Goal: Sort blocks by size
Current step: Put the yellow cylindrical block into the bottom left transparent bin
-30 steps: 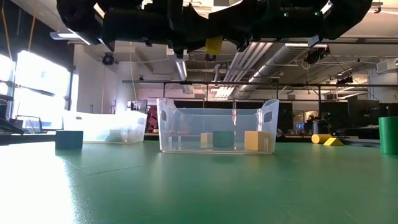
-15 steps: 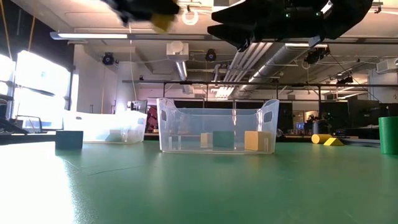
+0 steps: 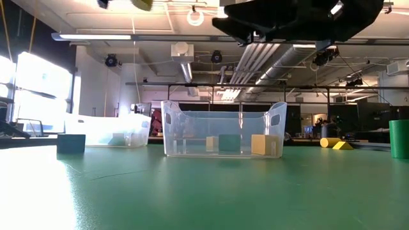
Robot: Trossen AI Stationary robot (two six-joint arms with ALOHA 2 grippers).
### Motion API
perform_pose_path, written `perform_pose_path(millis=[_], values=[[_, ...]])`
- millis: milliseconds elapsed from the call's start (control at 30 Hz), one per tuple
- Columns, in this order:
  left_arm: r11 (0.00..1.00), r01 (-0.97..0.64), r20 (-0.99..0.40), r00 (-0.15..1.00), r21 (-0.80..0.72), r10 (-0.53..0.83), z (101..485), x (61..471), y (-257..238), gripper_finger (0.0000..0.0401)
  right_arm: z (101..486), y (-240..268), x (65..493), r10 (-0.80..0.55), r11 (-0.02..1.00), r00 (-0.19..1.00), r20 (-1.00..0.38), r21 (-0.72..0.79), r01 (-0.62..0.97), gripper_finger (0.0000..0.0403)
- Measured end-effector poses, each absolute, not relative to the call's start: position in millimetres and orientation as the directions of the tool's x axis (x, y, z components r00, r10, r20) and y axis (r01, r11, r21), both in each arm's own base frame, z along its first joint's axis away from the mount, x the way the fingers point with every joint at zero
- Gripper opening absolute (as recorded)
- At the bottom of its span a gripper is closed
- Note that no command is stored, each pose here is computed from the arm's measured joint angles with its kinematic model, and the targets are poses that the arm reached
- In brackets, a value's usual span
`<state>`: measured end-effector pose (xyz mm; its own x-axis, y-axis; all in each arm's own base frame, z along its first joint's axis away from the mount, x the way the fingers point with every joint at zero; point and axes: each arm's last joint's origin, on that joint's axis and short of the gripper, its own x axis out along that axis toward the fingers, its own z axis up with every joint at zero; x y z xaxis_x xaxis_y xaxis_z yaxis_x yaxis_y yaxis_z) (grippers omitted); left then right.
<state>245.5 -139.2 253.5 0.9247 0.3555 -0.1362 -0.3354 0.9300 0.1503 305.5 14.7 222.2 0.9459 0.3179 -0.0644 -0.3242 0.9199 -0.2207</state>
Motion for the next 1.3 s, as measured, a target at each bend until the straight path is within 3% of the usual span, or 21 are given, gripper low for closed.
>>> perform_pose_path(millis=[433, 600, 967, 1167, 1300], values=[[0.959, -0.239, -0.002, 0.97, 0.152, 0.242, 248, 290, -113, 0.01, 209, 41, 359, 0.253, 0.962, 0.967, 0.004, -0.11, -0.251, 0.0242], [0.96, -0.232, -0.006, 0.972, 0.155, 0.236, 247, 291, -111, 0.01, 210, 41, 360, 0.243, 0.968, 0.97, 0.011, -0.075, -0.241, 0.0205], [0.962, -0.228, 0.001, 0.973, 0.149, 0.23, 248, 290, -112, 0.01, 210, 52, 359, 0.284, 0.954, 0.959, 0.01, -0.106, -0.281, 0.0082], [0.96, -0.236, -0.004, 0.971, 0.153, 0.239, 247, 291, -110, 0.0102, 208, 51, 359, 0.283, 0.955, 0.959, -0.008, -0.093, -0.282, 0.0061], [0.96, -0.236, -0.01, 0.971, 0.15, 0.24, 247, 291, -110, 0.0103, 207, 51, 359, 0.299, 0.948, 0.954, -0.021, -0.105, -0.3, 0.0078]])
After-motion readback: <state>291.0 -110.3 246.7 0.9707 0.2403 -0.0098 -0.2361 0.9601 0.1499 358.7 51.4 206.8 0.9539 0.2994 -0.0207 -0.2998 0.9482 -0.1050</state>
